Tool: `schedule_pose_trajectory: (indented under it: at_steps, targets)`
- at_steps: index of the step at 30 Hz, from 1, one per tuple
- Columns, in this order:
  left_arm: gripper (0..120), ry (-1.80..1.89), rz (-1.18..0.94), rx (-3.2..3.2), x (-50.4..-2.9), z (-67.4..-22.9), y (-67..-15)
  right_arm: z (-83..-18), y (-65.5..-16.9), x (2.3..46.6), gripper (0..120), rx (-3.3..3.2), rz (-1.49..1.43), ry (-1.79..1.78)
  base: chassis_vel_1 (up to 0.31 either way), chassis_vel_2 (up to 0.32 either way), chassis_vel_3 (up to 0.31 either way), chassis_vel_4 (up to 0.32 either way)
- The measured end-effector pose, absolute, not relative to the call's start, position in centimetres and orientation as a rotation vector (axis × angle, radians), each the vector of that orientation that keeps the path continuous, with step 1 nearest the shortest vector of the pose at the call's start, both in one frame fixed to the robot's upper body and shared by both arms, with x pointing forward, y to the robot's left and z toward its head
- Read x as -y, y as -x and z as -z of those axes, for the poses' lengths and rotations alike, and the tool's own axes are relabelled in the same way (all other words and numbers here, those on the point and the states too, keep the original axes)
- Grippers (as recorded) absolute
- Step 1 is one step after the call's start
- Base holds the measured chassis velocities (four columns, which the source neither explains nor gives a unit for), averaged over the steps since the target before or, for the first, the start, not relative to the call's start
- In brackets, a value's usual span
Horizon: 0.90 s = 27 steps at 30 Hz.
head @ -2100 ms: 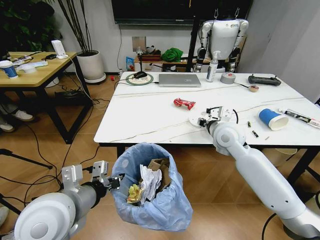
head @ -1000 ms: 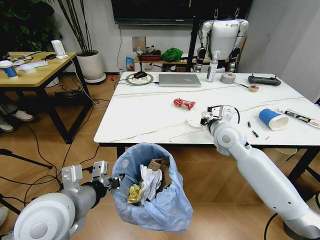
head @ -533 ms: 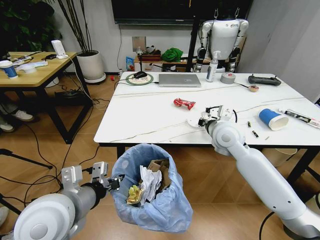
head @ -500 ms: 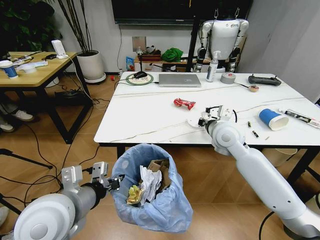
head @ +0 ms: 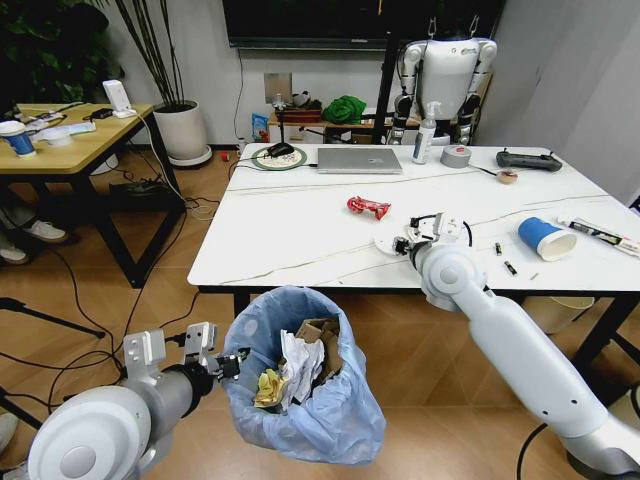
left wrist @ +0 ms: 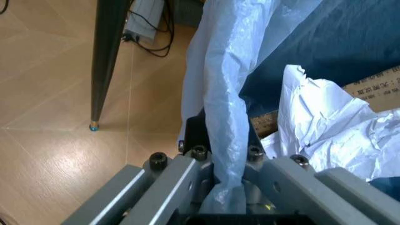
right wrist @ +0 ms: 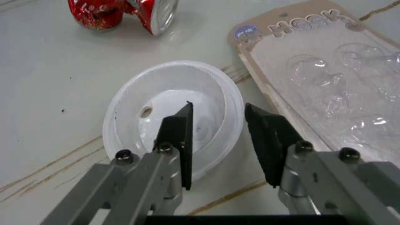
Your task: Pick up the trash bin and place the trash from the table into it.
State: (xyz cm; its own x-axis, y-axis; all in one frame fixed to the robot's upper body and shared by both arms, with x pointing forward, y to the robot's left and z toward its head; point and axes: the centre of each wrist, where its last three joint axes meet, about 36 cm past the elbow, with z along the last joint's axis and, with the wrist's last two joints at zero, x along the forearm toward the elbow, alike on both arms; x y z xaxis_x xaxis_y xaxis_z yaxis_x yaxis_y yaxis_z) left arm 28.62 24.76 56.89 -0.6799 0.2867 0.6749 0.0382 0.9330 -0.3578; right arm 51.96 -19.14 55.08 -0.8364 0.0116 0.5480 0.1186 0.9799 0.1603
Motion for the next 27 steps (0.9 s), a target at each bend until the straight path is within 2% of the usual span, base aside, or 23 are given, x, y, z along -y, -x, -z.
schedule_pose_trajectory:
  at_steps: [1, 5, 12, 27]
  targets:
    - [0, 0.229, -0.405, 2.294, -24.76, -56.89, -28.62, -55.08, -51.96, 19.14, 29, 2.552, 0.252, 0.091, 0.0, 0.0, 0.0, 0.0]
    - [0, 0.23, -0.403, 2.297, -24.8, -56.96, -28.66, -54.84, -51.9, 18.9, 12, 2.552, 0.244, 0.09, 0.0, 0.0, 0.0, 0.0]
    - [0, 0.243, -0.41, 2.317, -24.93, -57.36, -28.91, -54.54, -51.84, 18.56, 0, 2.556, 0.23, 0.092, 0.0, 0.0, 0.0, 0.0]
    - [0, 0.237, -0.414, 2.304, -24.87, -57.03, -28.7, -55.26, -51.4, 18.84, 0, 2.589, 0.246, 0.091, 0.0, 0.0, 0.0, 0.0]
